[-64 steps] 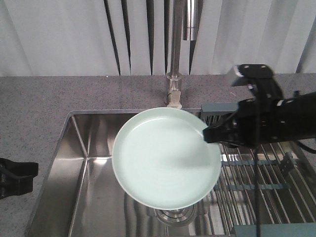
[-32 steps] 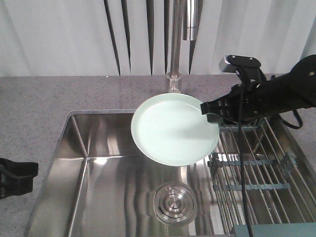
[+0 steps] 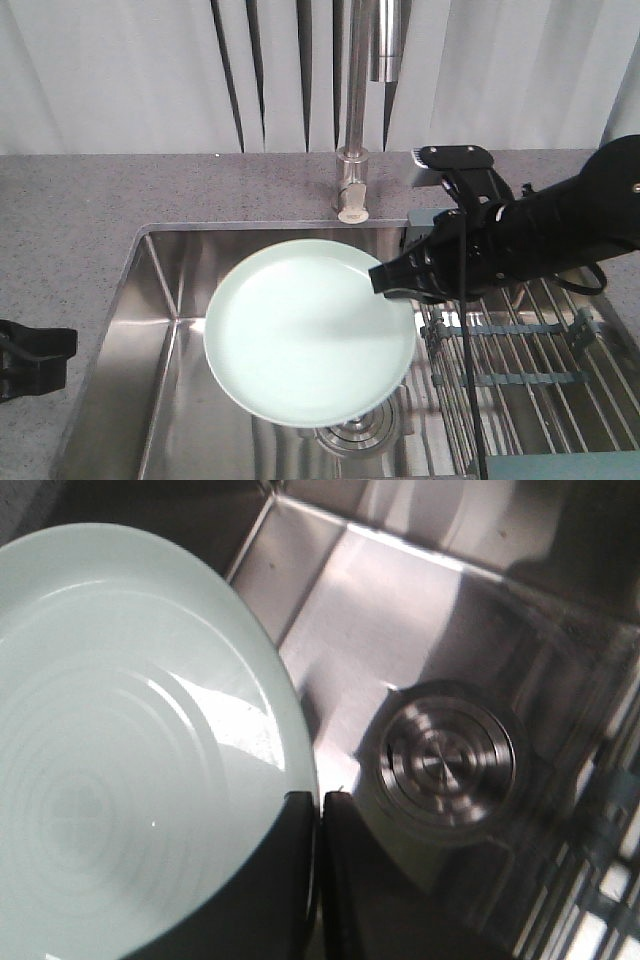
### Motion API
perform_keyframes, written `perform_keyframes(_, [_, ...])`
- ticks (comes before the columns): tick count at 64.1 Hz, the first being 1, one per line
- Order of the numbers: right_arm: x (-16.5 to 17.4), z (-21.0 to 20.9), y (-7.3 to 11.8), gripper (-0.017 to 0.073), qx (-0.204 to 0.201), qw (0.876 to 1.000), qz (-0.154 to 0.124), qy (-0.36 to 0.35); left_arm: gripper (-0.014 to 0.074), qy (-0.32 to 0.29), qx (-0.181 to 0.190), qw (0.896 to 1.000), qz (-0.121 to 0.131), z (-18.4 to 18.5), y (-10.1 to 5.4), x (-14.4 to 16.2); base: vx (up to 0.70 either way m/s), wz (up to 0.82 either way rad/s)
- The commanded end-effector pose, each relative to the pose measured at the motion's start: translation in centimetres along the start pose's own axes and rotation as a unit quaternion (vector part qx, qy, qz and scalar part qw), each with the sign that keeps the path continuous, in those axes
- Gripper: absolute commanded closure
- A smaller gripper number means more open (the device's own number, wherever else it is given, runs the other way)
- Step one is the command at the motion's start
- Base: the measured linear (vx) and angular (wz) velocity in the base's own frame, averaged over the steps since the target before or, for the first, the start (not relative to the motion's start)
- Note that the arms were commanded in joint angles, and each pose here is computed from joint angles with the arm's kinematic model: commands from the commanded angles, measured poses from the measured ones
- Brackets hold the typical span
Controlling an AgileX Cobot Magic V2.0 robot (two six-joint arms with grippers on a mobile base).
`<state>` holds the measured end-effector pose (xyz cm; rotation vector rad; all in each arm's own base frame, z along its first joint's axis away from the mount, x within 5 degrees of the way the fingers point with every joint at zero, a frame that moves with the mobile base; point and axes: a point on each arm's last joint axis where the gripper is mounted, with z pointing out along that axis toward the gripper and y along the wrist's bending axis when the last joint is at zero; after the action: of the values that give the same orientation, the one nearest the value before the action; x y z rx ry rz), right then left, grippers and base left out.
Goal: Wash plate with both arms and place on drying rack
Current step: 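Move the plate in the right gripper under the faucet stream, then lower the plate with the right gripper onto the drying rack and release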
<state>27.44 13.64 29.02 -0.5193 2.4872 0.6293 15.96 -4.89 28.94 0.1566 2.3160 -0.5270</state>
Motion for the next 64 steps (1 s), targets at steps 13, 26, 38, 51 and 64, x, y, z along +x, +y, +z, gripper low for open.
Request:
perform_keyframes(13, [-6.0,-0.8,-2.4,0.0561,0.049,0.992,0.031,-0.116,0.0600,-0.042,0.005,0.999,-0.008,-0.6,-0.4,-1.1,0.00,0.00])
perform_keyframes(26, [-4.5,-4.0,-7.1,0.0561,0.107,0.991,0.057,-0.055,0.0600,-0.040,0.006,0.999,-0.008,-0.6,-0.4,-1.1,0.00,0.00])
perform_keyframes(38, [-2.3,-6.7,-5.5,0.0561,0.085,0.995,0.046,0.004,0.0600,-0.040,0.006,0.999,-0.008,-0.6,-0.4,-1.1,0.00,0.00])
perform_keyframes(51, [-1.1,-4.8,0.0,0.0561,0.034,0.999,0.019,-0.005,0.0600,-0.040,0.006,0.999,-0.008,-0.6,-0.4,-1.1,0.00,0.00])
perform_keyframes(64, [-3.9,-1.3,1.5,0.0561,0.031,0.996,0.020,-0.078,0.0600,-0.040,0.006,0.999,-0.008,-0.6,-0.4,-1.1,0.00,0.00])
